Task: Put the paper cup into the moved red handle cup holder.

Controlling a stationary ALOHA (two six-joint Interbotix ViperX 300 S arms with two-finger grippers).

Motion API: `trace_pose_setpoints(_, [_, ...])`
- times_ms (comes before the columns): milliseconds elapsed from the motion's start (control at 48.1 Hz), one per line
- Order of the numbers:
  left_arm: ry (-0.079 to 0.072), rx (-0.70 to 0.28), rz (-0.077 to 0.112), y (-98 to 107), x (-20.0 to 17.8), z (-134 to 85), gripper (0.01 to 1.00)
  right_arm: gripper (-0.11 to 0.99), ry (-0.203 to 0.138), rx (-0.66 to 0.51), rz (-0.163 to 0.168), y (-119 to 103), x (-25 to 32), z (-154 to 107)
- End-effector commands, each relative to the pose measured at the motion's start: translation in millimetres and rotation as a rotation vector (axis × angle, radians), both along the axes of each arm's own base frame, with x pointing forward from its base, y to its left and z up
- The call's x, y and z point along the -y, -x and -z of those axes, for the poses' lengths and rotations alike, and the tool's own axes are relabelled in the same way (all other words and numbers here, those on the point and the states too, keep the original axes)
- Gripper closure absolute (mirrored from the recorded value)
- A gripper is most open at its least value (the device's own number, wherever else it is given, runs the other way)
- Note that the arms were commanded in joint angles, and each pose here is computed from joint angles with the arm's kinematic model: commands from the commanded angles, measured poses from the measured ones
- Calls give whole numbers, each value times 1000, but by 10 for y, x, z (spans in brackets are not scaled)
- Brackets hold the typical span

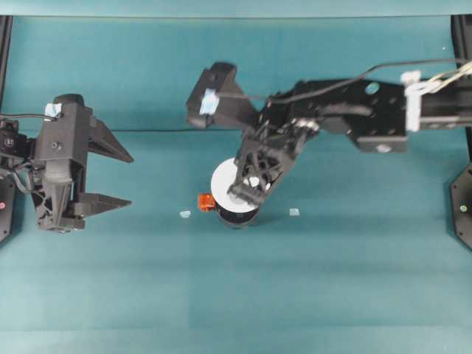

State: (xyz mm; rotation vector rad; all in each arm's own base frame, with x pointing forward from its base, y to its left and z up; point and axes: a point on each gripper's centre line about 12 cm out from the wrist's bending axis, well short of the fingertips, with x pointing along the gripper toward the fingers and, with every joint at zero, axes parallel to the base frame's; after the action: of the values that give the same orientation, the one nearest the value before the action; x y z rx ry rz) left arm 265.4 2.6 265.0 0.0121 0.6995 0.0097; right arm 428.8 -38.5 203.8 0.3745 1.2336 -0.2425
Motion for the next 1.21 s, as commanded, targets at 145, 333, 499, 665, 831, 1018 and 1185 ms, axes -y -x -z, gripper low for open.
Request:
trace_pose_setpoints(145, [-3, 20, 6, -12, 11, -58, 86, 986, 19, 1, -21, -52, -24, 158])
trace_pose_setpoints(333, [-3, 20, 6, -20, 11, -57, 86, 986, 21, 4, -24, -78, -33, 216])
trace_pose_setpoints(499, [-3, 18, 6, -19, 11, -55, 87, 986, 20, -8, -32, -87, -66, 270])
trace_pose_setpoints(665, [-3, 17, 4, -21, 7, -51, 87, 986, 19, -15, -37, -85, -86, 285])
trace_pose_setpoints(831, [-3, 18, 6, -22, 11, -53, 86, 986, 19, -18, -37, -80, -87, 290])
trace_pose_setpoints(1018, [-4, 20, 7, -24, 11, -59, 87, 983, 15, -17, -37, -80, -98, 283])
trace_pose_setpoints(1185, [-3, 17, 6, -21, 11, -51, 86, 931, 14, -13, -34, -78, -92, 270])
